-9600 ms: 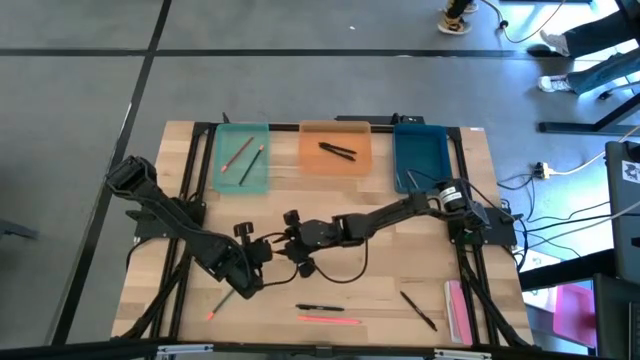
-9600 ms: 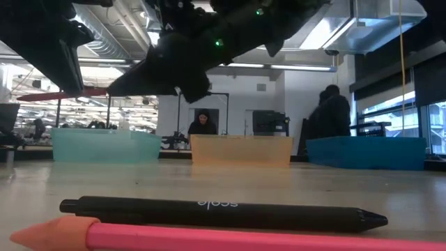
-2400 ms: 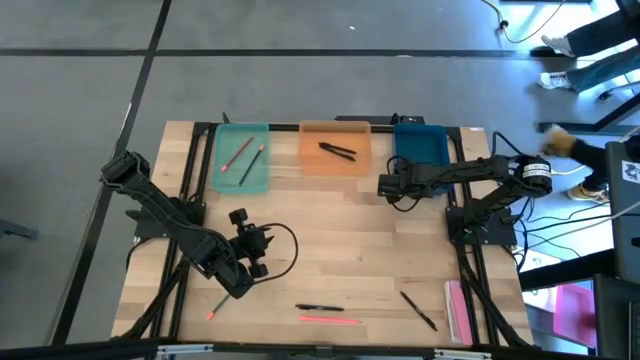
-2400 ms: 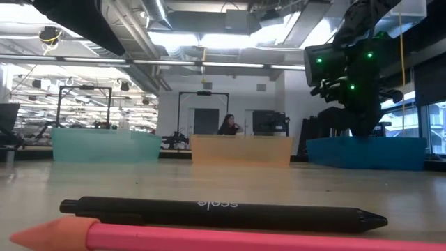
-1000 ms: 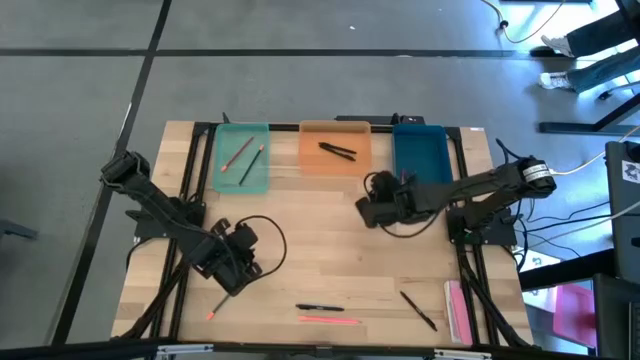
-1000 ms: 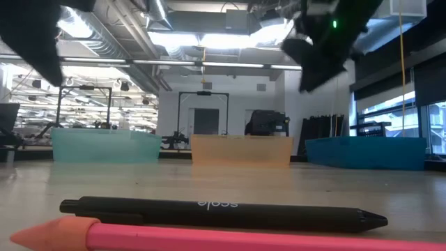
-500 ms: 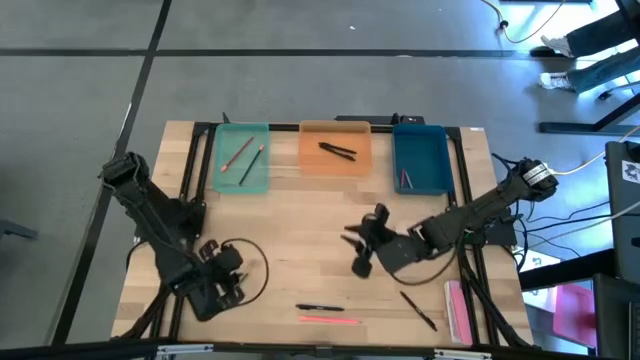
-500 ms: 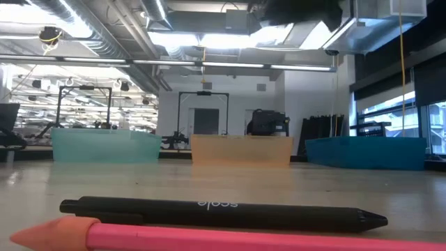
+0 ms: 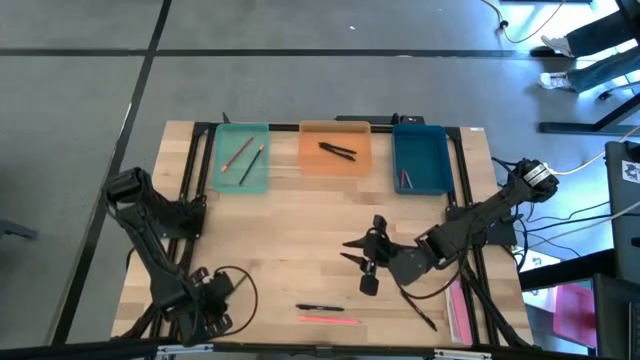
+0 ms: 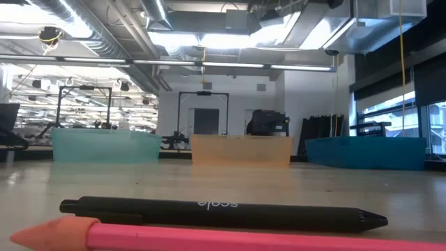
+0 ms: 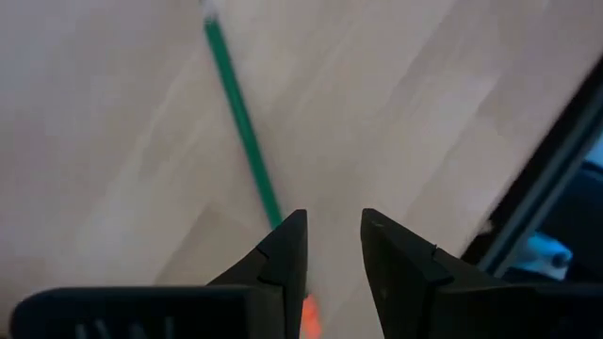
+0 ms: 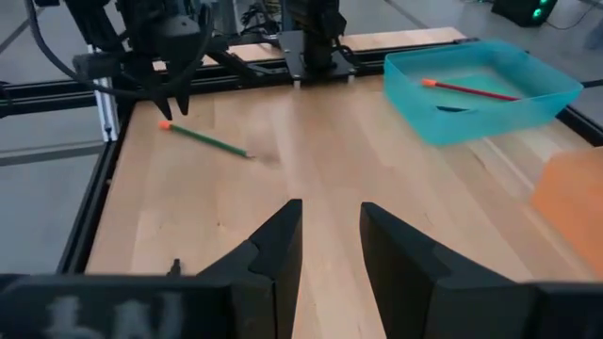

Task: Sort crayons/erasers/pens/pencils in bins
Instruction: Put the green pencil into the light blue bin

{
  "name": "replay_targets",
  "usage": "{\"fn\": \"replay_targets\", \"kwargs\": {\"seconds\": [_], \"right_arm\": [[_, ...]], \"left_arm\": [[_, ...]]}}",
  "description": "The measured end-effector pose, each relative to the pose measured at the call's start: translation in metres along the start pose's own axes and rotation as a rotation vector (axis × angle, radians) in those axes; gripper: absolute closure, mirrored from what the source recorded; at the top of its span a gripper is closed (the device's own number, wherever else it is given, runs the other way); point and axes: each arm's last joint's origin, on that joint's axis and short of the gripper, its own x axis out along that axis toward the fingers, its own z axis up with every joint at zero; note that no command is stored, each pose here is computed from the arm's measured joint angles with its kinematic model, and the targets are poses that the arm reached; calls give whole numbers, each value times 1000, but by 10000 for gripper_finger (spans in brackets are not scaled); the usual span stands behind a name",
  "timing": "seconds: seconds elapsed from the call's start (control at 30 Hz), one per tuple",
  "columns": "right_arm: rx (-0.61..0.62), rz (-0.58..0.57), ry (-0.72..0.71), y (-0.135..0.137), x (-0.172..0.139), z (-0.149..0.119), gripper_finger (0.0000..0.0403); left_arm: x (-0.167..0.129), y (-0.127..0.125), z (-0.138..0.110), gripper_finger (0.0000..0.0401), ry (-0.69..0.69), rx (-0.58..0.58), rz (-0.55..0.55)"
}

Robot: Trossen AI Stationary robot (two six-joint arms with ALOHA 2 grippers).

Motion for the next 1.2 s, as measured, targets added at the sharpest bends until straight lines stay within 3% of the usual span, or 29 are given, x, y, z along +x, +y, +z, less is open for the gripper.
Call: {"fn": "replay_targets", "kwargs": {"seconds": [0.17,0.93,1.2], "right_arm": [[-1,24,11,1,0,0,289],[-22,56,53,1,0,-4,289],[-24,65,57,1,0,-4,289]], "left_arm": [[9,-2,-6,307,72,-6,33],[9,1,-23,307,171,-96,66],[24,-3,-33,307,188,-97,88]]}}
